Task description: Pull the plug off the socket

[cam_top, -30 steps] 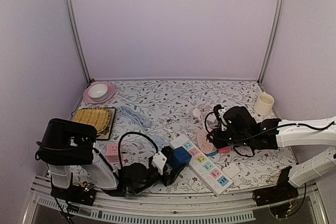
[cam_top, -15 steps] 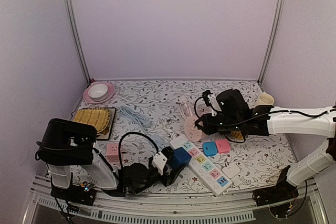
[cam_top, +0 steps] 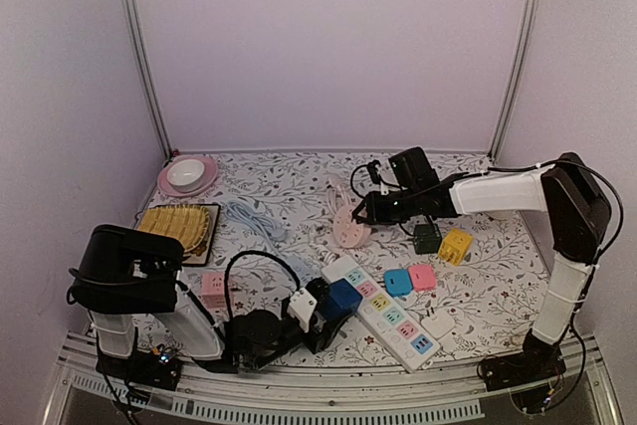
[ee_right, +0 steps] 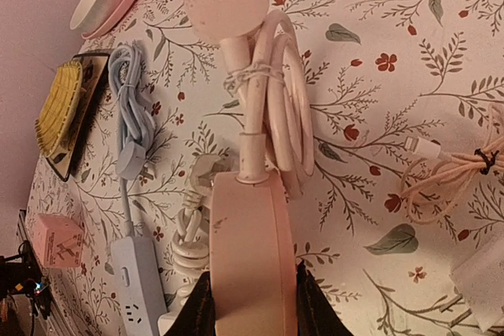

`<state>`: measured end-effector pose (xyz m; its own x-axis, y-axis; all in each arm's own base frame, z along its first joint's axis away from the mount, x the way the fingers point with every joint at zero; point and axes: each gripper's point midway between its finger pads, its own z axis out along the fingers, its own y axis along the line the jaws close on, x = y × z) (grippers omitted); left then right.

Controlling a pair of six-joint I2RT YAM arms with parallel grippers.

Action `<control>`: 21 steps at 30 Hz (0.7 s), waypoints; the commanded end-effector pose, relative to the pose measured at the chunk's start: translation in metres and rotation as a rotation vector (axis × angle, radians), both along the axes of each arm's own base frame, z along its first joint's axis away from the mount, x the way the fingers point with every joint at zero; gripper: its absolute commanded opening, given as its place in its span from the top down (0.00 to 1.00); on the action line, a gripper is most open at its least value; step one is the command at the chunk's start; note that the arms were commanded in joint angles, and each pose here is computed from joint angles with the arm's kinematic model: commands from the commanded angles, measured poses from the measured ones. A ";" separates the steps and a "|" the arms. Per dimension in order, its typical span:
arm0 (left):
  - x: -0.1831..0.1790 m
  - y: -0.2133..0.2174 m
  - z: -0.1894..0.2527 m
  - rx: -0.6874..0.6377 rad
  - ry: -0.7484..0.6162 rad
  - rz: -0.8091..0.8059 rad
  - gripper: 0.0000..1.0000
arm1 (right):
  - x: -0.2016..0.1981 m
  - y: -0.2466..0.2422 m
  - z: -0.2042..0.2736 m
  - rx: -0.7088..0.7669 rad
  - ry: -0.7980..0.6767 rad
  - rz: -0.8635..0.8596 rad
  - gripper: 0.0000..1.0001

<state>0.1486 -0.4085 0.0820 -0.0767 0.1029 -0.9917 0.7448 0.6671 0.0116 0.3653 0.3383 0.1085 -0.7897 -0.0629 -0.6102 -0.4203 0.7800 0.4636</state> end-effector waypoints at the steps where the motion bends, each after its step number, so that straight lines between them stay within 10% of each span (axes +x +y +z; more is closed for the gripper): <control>1: -0.003 -0.002 0.017 -0.060 -0.013 -0.001 0.79 | 0.032 0.020 0.015 0.145 0.008 0.036 0.96; 21: -0.003 -0.003 0.017 -0.060 -0.012 -0.005 0.77 | 0.052 0.020 -0.017 0.053 0.051 0.018 0.25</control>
